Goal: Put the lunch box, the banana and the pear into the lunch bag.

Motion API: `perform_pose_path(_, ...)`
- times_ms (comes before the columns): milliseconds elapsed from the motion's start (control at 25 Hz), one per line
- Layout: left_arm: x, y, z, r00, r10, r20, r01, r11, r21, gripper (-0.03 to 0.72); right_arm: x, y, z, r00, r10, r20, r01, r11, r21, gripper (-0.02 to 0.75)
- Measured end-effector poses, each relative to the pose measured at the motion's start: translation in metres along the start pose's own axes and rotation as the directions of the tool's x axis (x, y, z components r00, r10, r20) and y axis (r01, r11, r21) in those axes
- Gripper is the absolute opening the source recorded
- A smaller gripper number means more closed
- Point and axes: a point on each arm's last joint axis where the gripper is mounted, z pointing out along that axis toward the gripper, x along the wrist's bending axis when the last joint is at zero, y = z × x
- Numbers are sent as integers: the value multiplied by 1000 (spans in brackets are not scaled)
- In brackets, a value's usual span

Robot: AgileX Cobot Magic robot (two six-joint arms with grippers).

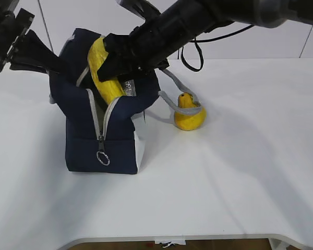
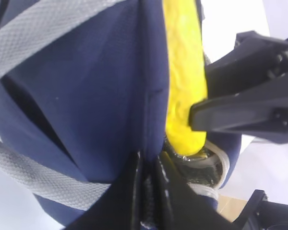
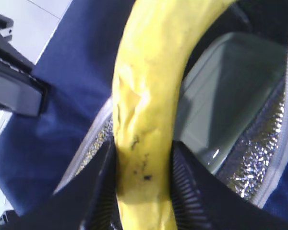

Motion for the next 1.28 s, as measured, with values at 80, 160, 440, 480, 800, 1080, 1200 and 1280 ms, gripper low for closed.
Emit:
perform_pose_path(80,-1,1,0,1000,-7,15,7,1000,-9,13,-1,-1,0,1000,-10,11,10,1000,13,307)
perform_pose_path(160,-2,1,0,1000,-10,22,10,1000,-13,13,-2,-3,0,999,-20,26,19,999,32,325)
perform_pose_path(440,-2,1,0,1000,-11,27,11,1000,-12,13,-5,-6,0,998,-12,56,8,998,69,420)
perform_pose_path(480,-2,1,0,1000,-11,27,11,1000,-12,13,-6,-6,0,998,-6,58,2,998,69,428)
perform_pose_path(800,-1,0,0,1000,-6,16,6,1000,-5,13,4,6,-25,983,-78,169,52,987,154,442)
perform_pose_path(1080,0,-1,0,1000,2,-2,-2,1000,6,13,11,24,-64,905,-130,406,81,988,135,443)
perform_pose_path(1200,0,-1,0,1000,3,-4,-3,1000,7,13,5,25,-79,835,-100,541,42,992,119,443)
perform_pose_path(1280,1,-1,0,1000,5,-9,-5,1000,10,13,-1,26,-84,784,-78,616,14,994,107,443)
